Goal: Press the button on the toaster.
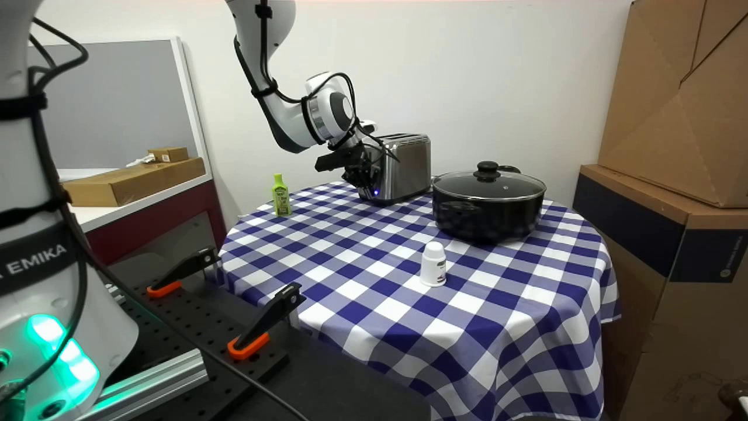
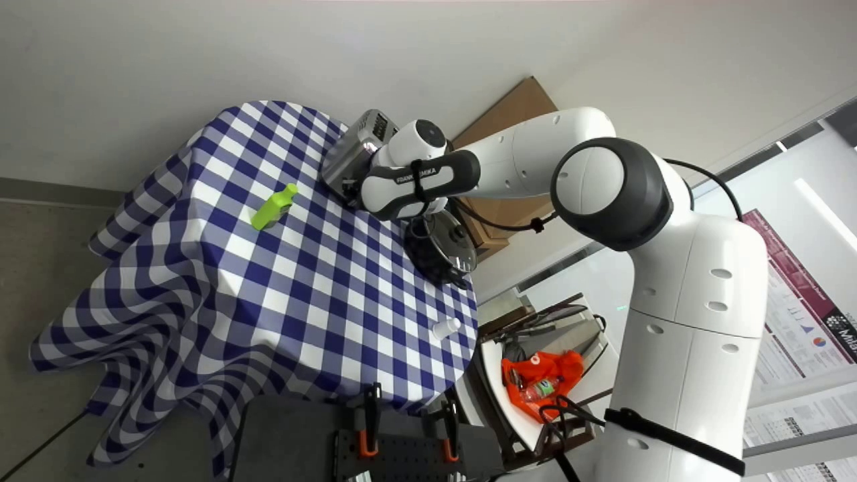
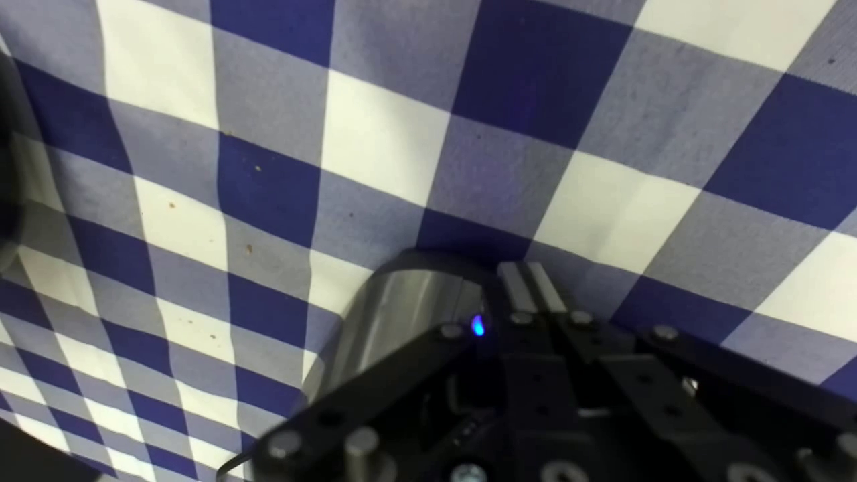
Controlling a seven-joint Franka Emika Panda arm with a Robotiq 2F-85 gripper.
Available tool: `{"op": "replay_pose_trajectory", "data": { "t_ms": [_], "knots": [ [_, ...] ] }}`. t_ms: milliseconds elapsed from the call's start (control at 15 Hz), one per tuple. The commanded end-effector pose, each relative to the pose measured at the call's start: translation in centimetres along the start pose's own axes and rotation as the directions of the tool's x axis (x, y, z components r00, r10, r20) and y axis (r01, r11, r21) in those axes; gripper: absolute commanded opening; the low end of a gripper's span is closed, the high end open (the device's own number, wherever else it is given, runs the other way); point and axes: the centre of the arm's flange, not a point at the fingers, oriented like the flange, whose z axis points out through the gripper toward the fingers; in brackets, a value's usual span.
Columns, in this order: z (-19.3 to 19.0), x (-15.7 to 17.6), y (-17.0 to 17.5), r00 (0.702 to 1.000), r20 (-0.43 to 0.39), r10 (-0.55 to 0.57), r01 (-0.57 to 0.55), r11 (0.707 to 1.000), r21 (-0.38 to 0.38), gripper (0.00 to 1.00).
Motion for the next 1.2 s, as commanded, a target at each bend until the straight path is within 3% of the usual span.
{"op": "replay_pose_trajectory", "data": {
  "t_ms": [0, 200, 667, 1133],
  "knots": [
    [-0.7, 0.0, 0.0, 0.999, -0.042, -0.003, 0.003, 1.0, 0.008, 0.0],
    [-1.2, -0.5, 0.3, 1.0, -0.03, -0.009, 0.01, 0.999, 0.035, 0.0],
    [-1.5, -0.1, 0.6, 0.992, 0.07, -0.102, 0.088, 0.978, 0.187, 0.0],
    [-0.5, -0.1, 3.9, 0.975, 0.21, -0.077, 0.041, 0.984, 0.172, 0.0]
  ]
}}
